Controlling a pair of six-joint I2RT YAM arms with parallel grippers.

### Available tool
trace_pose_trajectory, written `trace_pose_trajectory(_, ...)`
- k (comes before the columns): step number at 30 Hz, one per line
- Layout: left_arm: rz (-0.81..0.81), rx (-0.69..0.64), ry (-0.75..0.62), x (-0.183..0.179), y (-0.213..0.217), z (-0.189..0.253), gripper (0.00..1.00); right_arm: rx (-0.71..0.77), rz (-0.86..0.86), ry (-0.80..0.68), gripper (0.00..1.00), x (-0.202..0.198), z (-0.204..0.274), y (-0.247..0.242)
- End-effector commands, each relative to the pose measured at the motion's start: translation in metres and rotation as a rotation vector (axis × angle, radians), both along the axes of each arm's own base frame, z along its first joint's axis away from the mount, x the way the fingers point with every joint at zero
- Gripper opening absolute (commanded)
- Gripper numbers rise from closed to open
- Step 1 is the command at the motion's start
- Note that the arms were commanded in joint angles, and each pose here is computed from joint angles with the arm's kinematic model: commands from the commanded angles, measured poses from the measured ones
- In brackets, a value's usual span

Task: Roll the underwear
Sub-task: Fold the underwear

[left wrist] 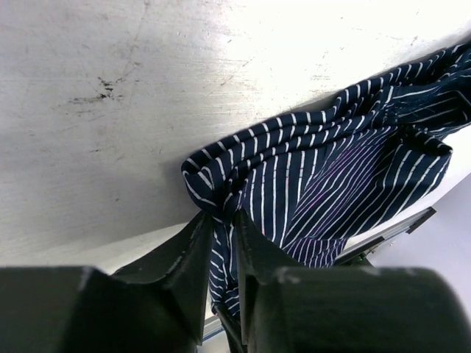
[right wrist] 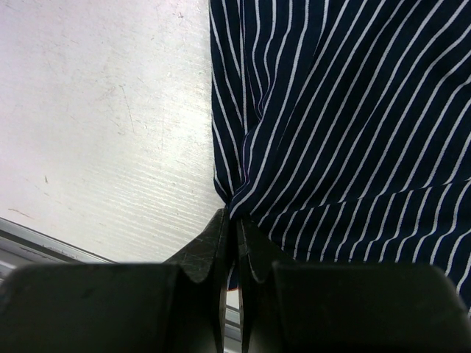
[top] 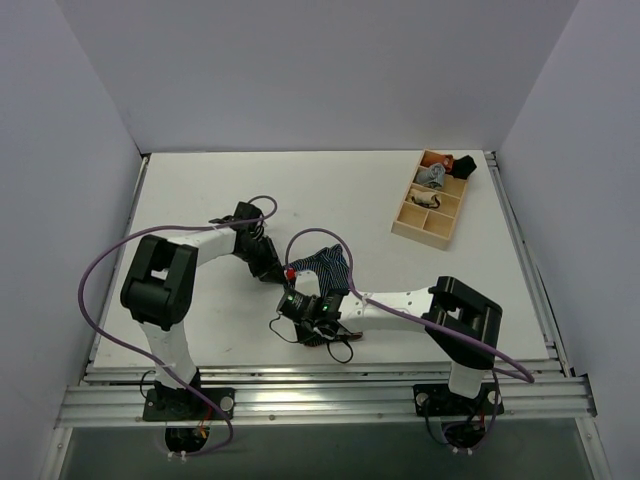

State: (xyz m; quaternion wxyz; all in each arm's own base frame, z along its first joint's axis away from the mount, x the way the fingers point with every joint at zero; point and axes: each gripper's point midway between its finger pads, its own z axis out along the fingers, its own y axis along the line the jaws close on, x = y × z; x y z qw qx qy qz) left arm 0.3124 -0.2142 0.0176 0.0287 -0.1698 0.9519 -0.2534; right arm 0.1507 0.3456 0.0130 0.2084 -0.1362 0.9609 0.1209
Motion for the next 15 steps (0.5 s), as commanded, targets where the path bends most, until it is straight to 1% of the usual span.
trace_pose_trajectory(1,0.006,0.054,-0.011,0.006,0.008,-0.019,0.27,-0.05,0.019,0.021,0.0,-0.007,0.002,-0.01)
trace_pose_trajectory(6,0.015,0.052,0.001,0.009,0.006,-0.023,0.22,-0.052,0.02,0.024,0.0,-0.009,0.002,-0.012)
trace_pose_trajectory(7,0.02,0.058,0.004,0.009,0.007,-0.023,0.17,-0.05,0.018,0.024,0.0,-0.009,0.002,-0.012)
trace_pose_trajectory(11,0.032,0.088,0.014,0.007,0.013,-0.024,0.03,-0.045,0.017,0.022,0.0,-0.009,0.005,-0.012)
trace_pose_trajectory(15,0.049,0.153,0.015,0.006,0.029,-0.012,0.02,-0.014,0.028,0.021,0.0,-0.011,0.016,-0.005)
